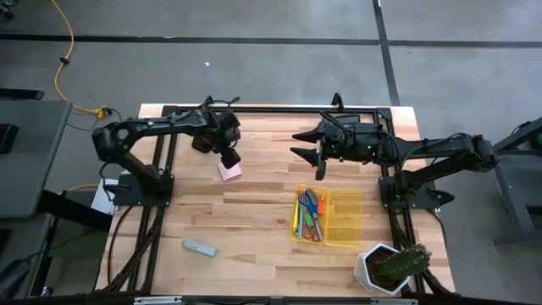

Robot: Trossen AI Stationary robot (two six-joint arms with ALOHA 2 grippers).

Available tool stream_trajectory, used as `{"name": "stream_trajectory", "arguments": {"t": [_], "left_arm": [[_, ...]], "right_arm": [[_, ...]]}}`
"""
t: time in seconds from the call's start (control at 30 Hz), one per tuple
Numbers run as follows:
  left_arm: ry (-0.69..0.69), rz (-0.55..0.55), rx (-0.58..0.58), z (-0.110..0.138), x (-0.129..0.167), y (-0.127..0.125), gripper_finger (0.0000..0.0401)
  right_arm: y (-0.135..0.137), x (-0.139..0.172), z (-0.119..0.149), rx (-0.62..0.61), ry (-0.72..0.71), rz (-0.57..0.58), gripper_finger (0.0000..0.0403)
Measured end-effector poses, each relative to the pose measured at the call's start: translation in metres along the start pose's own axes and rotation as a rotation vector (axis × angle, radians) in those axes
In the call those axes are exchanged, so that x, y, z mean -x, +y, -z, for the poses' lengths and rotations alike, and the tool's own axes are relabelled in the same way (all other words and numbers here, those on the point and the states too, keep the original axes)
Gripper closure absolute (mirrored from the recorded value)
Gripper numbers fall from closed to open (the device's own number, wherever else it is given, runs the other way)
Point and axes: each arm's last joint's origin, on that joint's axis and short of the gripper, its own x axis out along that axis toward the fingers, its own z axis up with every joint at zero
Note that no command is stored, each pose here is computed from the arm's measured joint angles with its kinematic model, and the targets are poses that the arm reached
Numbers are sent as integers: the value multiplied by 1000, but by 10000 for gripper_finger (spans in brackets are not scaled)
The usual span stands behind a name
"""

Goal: Pack school essentials
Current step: Put the sticky notes into the supply box

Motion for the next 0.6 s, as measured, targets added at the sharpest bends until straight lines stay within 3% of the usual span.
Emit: {"name": "stream_trajectory", "arguments": {"t": [0.33,0.6], "left_arm": [[104,-17,-82,-7,-42,13,224],[83,-14,-138,-11,-48,13,224]], "right_arm": [[-1,0,0,0,-4,39,215],[-1,0,0,0,-5,46,215]]}}
